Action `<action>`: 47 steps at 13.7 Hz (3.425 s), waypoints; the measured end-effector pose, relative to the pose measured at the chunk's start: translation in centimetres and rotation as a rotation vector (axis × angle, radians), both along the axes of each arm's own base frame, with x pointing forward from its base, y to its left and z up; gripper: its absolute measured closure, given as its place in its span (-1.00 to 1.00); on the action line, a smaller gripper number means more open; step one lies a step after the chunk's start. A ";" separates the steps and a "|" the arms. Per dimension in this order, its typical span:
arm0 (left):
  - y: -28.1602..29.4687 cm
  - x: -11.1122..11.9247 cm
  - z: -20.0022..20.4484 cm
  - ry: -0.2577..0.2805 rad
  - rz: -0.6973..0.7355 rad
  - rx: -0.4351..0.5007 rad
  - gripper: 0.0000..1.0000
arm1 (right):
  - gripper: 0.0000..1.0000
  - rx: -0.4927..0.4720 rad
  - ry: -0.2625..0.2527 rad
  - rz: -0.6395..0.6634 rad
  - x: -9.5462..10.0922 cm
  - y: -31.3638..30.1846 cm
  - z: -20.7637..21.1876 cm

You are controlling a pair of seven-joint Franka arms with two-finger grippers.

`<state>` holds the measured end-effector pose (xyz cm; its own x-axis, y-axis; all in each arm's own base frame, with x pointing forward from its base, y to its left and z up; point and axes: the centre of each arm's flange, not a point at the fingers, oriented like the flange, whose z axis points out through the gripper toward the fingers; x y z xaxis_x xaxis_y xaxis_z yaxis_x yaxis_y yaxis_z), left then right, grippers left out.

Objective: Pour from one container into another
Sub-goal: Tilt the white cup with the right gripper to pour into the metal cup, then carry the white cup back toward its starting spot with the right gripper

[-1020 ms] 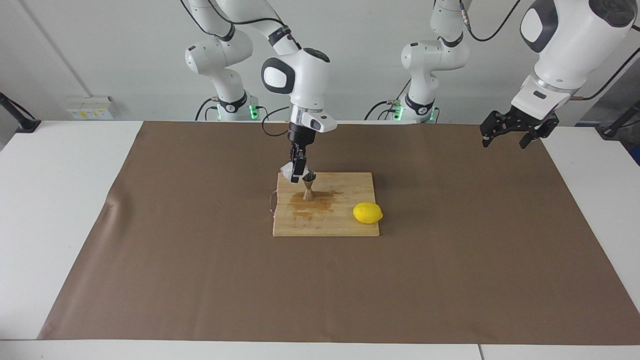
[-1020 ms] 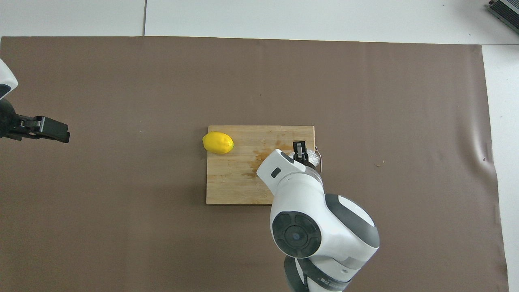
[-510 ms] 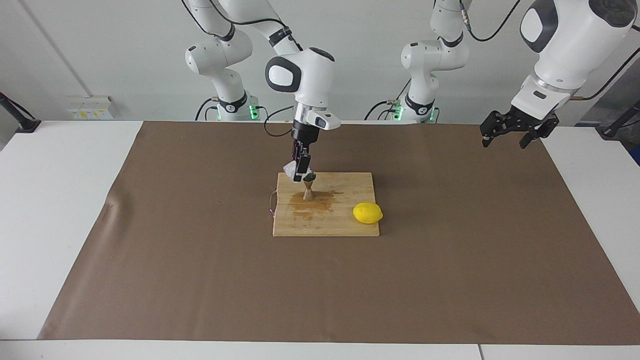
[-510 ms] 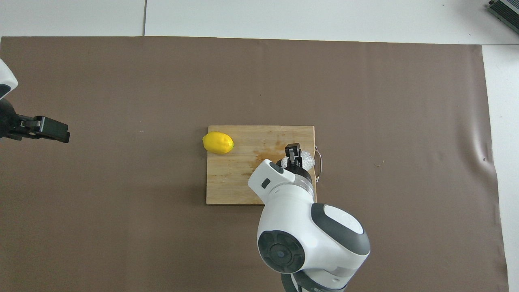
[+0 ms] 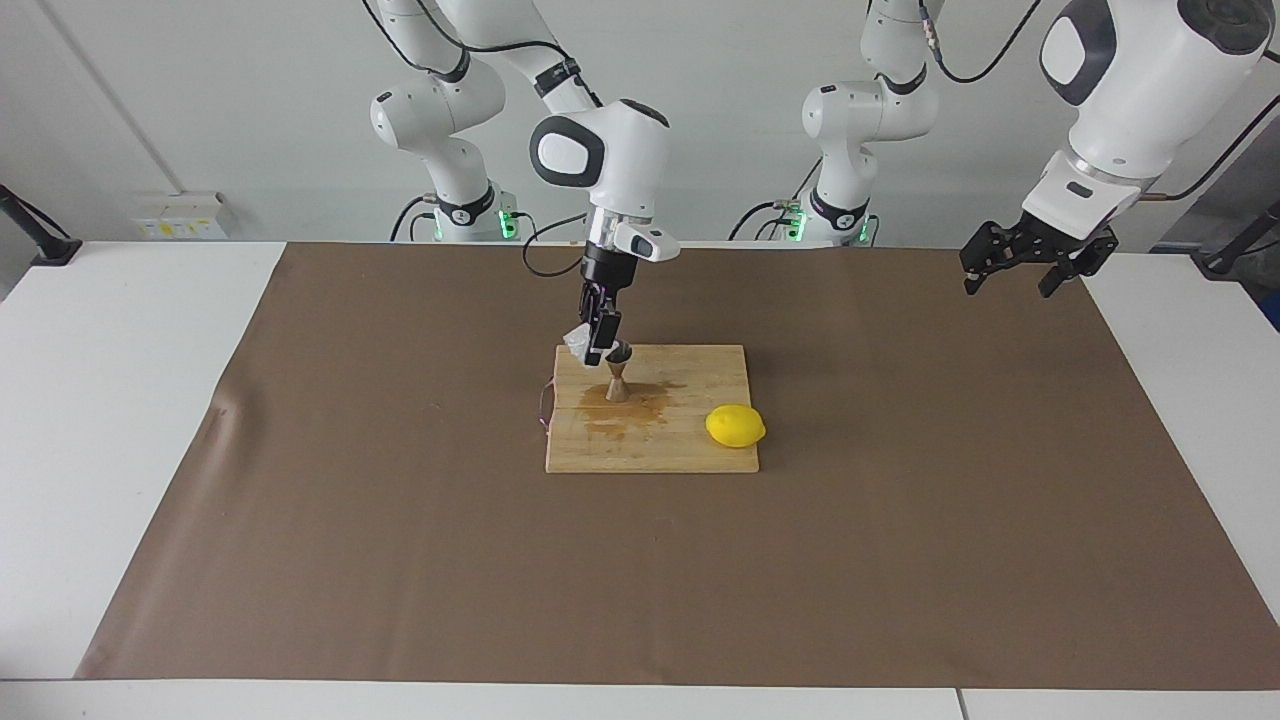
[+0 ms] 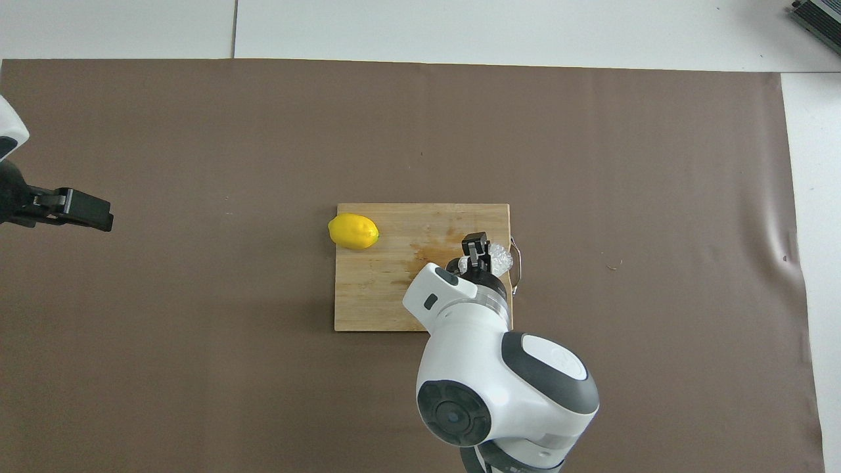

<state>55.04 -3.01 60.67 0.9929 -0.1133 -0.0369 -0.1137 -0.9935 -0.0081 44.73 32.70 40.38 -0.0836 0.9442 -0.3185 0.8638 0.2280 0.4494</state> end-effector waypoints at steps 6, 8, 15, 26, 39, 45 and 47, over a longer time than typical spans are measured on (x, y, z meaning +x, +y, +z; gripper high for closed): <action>0.0 0.0 0.0 0.000 0.000 0.000 -1.00 | -0.02 -0.011 -0.019 0.005 0.0 -0.1 0.1; 0.0 0.0 0.0 0.000 0.000 0.000 -1.00 | -0.02 -0.012 -0.045 -0.002 -0.1 0.0 0.3; 0.0 0.0 0.0 0.000 0.000 0.000 -1.00 | -0.02 -0.021 -0.090 -0.007 -1.0 0.2 0.1; 0.0 0.0 0.0 0.000 0.000 0.000 -1.00 | -0.02 0.044 -0.080 -0.076 -1.1 0.4 0.4; 0.0 0.0 0.0 0.000 0.000 0.000 -1.00 | -0.02 0.207 0.077 -0.195 1.2 -1.4 2.2; 0.0 0.0 0.0 -0.001 0.000 0.000 -1.00 | -0.02 0.319 0.212 -0.212 4.3 -6.0 2.6; 0.0 0.0 0.0 -0.003 0.000 0.000 -1.00 | -0.02 0.382 0.254 -0.201 5.9 -8.7 2.5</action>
